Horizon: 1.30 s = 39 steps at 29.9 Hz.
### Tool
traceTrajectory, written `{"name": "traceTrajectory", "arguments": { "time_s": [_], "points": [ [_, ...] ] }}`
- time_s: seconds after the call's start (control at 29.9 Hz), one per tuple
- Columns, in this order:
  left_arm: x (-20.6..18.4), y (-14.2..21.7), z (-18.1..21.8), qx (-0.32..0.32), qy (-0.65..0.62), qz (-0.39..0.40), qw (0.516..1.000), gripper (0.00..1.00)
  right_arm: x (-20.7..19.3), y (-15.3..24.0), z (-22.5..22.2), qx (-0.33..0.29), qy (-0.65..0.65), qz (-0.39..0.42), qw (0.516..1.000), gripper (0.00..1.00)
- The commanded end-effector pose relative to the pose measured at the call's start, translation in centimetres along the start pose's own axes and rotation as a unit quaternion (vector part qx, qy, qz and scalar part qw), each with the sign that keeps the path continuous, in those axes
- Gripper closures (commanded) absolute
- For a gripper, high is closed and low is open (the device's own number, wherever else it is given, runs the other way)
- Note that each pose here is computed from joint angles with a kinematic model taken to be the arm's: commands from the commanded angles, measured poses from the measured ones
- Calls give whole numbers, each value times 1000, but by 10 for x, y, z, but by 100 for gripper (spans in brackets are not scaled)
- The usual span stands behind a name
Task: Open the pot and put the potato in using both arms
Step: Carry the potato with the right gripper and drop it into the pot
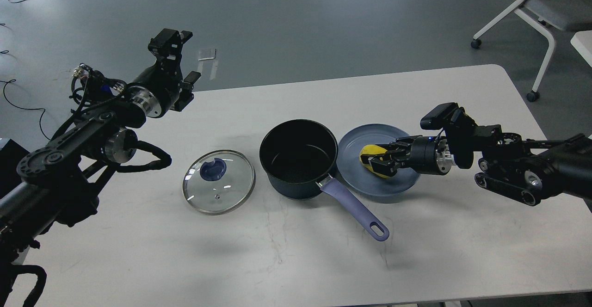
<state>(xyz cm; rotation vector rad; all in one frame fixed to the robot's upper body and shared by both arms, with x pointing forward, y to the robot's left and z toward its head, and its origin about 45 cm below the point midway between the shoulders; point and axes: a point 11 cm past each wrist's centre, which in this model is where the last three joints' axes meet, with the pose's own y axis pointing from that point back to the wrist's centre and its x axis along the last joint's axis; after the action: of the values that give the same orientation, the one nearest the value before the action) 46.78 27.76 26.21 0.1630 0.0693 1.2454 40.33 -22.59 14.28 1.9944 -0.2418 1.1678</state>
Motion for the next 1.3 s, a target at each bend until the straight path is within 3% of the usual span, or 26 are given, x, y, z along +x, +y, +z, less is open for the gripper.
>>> {"name": "traceTrajectory", "arguments": {
  "time_s": [0.0, 0.1, 0.27, 0.47, 0.53, 0.57, 0.6, 0.64, 0.67, 0.94, 1.04, 1.1, 1.27],
  "points": [
    [0, 0, -1, 1, 1, 0, 1000, 2, 51, 6, -5, 9, 33, 42, 999, 64],
    [-1, 0, -1, 1, 1, -1, 1000, 2, 92, 4, -17, 21, 60, 75, 995, 64],
    [-1, 0, -1, 2, 1, -1, 1000, 2, 125, -14, -49, 56, 63, 101, 991, 64],
    [-1, 0, -3, 6, 8, -1, 1000, 2, 90, -67, -97, 104, 50, 65, 991, 62],
    [-1, 1, -4, 7, 10, -3, 1000, 2, 72, -75, -103, 108, 45, 46, 992, 50],
    [-1, 1, -4, 8, 10, -4, 1000, 2, 62, -77, -102, 107, 42, 37, 993, 31],
    [-1, 1, -4, 8, 10, -4, 1000, 2, 62, -77, -102, 107, 42, 37, 993, 31],
    [-1, 1, -4, 8, 10, -4, 1000, 2, 55, -77, -99, 104, 37, 32, 993, 4],
    [-1, 1, -3, 8, 10, -4, 1000, 2, 51, -77, -96, 101, 29, 31, 994, 0],
    [-7, -2, -3, 5, 16, -7, 1000, 2, 82, -57, -69, 73, -76, 107, 989, 0],
    [-6, -2, -3, 4, 38, -5, 999, 2, 116, -50, -70, 87, -175, 176, 965, 0],
    [-7, -1, -5, 6, 75, -3, 997, 2, 140, -40, -72, 118, -291, 226, 922, 0],
    [-8, 3, -20, 16, 128, 2, 992, 2, 164, -13, -61, 225, -556, 252, 760, 0]
  ]
}}
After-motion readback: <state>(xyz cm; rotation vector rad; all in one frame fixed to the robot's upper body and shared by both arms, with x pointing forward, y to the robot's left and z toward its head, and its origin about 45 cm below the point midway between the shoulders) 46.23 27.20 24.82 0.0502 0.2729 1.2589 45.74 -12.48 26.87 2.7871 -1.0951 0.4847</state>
